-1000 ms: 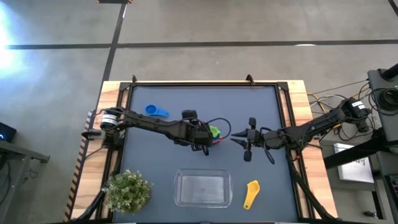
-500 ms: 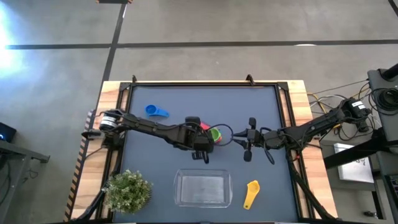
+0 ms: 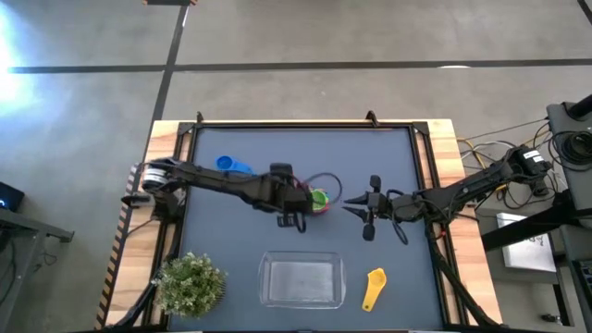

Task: Nest measuring cups in basket
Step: Stack the blue measuring cup on top of the green measuring cup

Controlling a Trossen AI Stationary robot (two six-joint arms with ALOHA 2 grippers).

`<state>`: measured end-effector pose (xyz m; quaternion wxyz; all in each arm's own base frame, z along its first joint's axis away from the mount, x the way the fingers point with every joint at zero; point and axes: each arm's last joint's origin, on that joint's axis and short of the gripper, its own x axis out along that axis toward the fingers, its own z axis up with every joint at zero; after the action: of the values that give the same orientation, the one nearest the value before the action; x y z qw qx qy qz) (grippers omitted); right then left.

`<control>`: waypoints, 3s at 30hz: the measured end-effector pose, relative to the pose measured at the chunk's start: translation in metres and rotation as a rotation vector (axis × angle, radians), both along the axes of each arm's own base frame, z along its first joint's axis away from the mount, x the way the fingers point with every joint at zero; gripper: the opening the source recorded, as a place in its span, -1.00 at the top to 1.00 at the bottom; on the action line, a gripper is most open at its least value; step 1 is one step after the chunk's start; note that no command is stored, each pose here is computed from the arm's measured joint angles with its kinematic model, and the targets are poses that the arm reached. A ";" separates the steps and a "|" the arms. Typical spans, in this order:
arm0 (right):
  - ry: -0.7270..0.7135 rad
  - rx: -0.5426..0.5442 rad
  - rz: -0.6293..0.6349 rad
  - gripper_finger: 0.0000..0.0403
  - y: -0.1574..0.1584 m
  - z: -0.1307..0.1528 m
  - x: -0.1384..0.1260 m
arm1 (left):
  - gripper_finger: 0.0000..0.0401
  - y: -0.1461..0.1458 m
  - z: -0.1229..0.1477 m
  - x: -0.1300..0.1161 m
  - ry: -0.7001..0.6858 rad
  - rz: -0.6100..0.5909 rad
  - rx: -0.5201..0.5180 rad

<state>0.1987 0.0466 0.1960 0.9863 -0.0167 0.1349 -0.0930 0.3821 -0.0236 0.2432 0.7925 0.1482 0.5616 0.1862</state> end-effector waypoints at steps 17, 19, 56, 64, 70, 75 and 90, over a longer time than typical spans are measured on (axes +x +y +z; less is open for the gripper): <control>0.003 0.016 -0.005 0.66 0.000 -0.001 0.000 | 0.16 0.112 -0.003 -0.136 -0.293 0.739 -0.129; 0.004 0.016 -0.005 0.66 0.000 -0.001 0.000 | 0.16 0.120 -0.006 -0.146 -0.286 0.776 -0.135; 0.000 0.050 -0.004 0.66 0.001 -0.001 0.000 | 0.40 0.154 -0.070 -0.174 -0.093 0.919 -0.367; 0.001 0.042 -0.002 0.66 0.001 -0.001 0.000 | 0.40 0.151 -0.078 -0.183 -0.028 0.921 -0.357; 0.001 0.045 -0.003 0.66 0.001 -0.001 0.000 | 0.42 0.149 -0.090 -0.192 0.018 0.902 -0.338; 0.001 0.045 -0.003 0.66 0.001 -0.001 0.000 | 0.63 0.148 -0.095 -0.193 0.031 0.855 -0.332; 0.002 0.041 -0.002 0.66 0.001 -0.001 0.000 | 1.00 0.143 -0.075 -0.165 -0.020 0.619 -0.294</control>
<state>0.1985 0.0471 0.1951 0.9863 0.0038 0.1377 -0.0911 0.2166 0.1192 0.1683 0.7167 -0.1468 0.5929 0.3365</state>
